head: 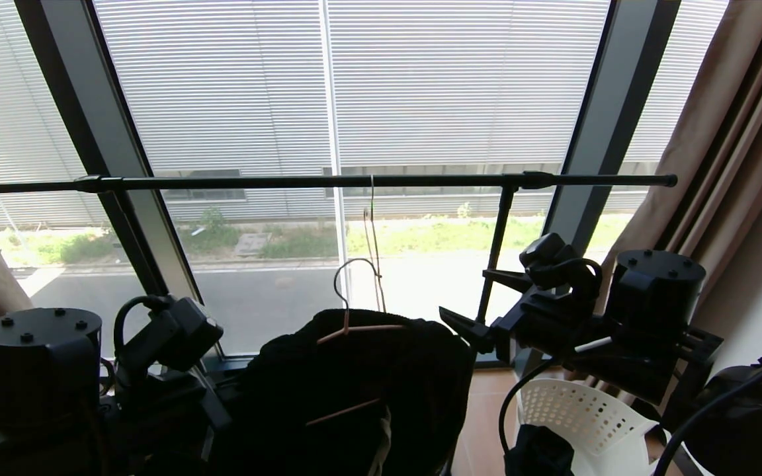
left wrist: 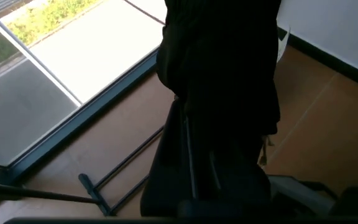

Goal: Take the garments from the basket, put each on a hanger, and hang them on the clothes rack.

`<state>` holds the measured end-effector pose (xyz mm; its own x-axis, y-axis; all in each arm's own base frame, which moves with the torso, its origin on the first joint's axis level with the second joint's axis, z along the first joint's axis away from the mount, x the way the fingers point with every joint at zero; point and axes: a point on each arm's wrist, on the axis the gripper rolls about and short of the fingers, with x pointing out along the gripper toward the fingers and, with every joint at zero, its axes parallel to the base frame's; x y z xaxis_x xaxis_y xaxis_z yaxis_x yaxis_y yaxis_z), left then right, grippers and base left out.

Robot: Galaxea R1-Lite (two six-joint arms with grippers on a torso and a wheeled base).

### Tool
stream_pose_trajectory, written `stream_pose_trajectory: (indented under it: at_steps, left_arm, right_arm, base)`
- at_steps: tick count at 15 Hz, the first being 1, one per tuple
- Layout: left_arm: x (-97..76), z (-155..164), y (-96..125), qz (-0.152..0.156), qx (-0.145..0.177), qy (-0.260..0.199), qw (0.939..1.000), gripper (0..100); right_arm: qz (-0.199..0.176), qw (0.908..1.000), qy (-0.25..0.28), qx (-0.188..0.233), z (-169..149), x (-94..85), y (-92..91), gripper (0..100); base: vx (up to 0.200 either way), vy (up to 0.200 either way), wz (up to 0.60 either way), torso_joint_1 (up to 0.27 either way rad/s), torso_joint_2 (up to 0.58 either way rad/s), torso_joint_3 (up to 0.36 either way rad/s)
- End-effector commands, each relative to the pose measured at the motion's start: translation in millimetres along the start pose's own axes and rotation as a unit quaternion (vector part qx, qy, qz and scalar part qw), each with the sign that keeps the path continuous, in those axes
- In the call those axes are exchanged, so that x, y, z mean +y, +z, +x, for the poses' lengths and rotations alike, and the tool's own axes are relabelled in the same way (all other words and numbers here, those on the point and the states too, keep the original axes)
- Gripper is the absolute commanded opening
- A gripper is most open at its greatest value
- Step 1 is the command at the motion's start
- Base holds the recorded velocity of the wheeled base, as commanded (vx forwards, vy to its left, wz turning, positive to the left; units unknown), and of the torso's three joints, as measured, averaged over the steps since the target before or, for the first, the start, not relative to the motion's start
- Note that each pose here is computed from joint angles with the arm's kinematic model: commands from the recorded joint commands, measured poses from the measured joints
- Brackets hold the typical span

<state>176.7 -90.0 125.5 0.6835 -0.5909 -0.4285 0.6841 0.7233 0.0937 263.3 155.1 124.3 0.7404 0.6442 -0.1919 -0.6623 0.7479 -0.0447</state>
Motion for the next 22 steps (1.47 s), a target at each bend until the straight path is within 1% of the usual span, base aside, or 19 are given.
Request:
stream_pose_trajectory:
  at_steps: [1,2,6,8,10,12,14,17,18,20,22]
  left_arm:
    - [-1.8,6.2,-13.1,0.001,0.033,-0.006,0.9994,0]
    - [-1.8,7.4,-15.9,0.003,0.040,-0.007,0.9992,0]
    - [-0.4,7.9,-28.4,-0.002,0.066,-0.005,0.9978,0]
    - [1.1,5.5,-27.2,-0.006,0.059,0.001,0.9982,0]
    - [4.7,-6.8,-26.7,-0.010,0.044,0.020,0.9988,0]
    - [3.3,-17.8,-36.7,-0.016,0.051,0.029,0.9981,0]
    - [0.0,-23.7,-47.2,-0.020,0.066,0.028,0.9972,0]
    - [4.3,-25.1,-54.0,-0.032,0.081,0.041,0.9954,0]
    - [5.4,-25.7,-54.7,-0.035,0.082,0.044,0.9950,0]
    - [13.7,-28.9,-55.4,-0.047,0.080,0.070,0.9933,0]
    - [20.5,-28.5,-50.6,-0.054,0.070,0.087,0.9923,0]
  right_arm:
    - [0.001,1.0000,0.001,0.004,1.4,0.1,-2.5,100]
    - [0.001,1.0000,0.001,0.005,1.7,0.1,-3.0,100]
    - [0.001,1.0000,0.001,0.006,1.8,0.1,-3.8,100]
    - [0.001,1.0000,0.001,0.006,2.0,0.0,-3.4,100]
    - [0.001,1.0000,0.001,0.005,2.2,0.0,-3.0,100]
    - [0.001,1.0000,0.001,0.005,2.2,0.0,-3.0,100]
    - [0.001,1.0000,0.001,0.006,2.0,0.0,-3.4,100]
    - [0.002,0.9999,0.001,0.010,3.6,-0.1,-6.0,100]
    - [0.002,0.9999,0.001,0.010,4.0,-0.2,-6.0,100]
    - [0.002,0.9999,0.001,0.012,4.6,-0.2,-6.9,100]
    - [0.002,0.9999,0.001,0.012,5.0,-0.3,-6.9,100]
  base:
    - [0.000,0.000,0.00,0.000,0.00,0.000]
    - [0.000,0.000,0.00,0.000,0.00,0.000]
    - [0.000,0.000,0.00,0.000,0.00,0.000]
    - [0.000,0.000,0.00,0.000,0.00,0.000]
    - [0.000,0.000,0.00,0.000,0.00,0.000]
    - [0.000,0.000,0.00,0.000,0.00,0.000]
    - [0.000,0.000,0.00,0.000,0.00,0.000]
    - [0.000,0.000,0.00,0.000,0.00,0.000]
    - [0.000,0.000,0.00,0.000,0.00,0.000]
    - [0.000,0.000,0.00,0.000,0.00,0.000]
    - [0.000,0.000,0.00,0.000,0.00,0.000]
